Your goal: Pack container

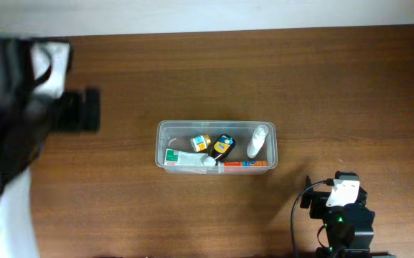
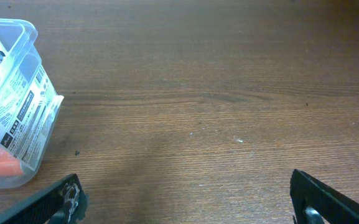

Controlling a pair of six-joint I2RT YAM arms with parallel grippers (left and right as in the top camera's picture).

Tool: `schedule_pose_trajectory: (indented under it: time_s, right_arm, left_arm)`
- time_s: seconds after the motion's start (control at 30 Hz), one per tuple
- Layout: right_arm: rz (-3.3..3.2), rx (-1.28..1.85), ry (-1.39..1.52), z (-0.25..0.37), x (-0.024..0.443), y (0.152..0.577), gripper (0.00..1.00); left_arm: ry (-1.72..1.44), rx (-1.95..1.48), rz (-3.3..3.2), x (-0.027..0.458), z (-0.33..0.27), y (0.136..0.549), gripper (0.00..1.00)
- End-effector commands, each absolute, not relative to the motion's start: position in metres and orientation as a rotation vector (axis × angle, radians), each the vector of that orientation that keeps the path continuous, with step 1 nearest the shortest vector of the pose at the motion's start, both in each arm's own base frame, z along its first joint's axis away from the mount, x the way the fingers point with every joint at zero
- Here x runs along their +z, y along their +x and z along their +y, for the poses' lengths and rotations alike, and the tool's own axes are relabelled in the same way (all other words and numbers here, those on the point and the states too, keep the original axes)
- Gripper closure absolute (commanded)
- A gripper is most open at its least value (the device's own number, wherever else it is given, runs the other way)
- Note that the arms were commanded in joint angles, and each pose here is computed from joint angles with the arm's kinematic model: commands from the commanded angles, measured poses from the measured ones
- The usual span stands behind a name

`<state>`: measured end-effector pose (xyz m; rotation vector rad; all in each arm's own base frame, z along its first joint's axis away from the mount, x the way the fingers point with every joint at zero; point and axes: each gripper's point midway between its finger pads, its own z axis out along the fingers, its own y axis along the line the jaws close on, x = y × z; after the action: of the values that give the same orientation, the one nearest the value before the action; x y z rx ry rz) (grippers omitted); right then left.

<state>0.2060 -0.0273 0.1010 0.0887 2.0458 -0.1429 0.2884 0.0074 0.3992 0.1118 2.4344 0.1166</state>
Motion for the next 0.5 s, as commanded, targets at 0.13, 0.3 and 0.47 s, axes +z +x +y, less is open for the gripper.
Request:
schedule_pose_trajectory:
  time_s: [0.13,0.3,0.47]
  right_arm:
    - [2.039,-0.139,0.108,-0.029,0.1,0.206,0.02]
    - [2.039,-0.139,0.108,-0.029,0.1,0.206,0.01]
    - [2.039,-0.139,0.108,-0.029,0.1,0.206,0.02]
  left_arm:
    - [0.198,0.116,2.184,0.449,0.0,0.256,0.0]
    - [0.226,0.111,2.085,0.443,-0.004,0.258,0.0]
    - [0.255,0.062,2.106,0.385,-0.011,0.254,0.0]
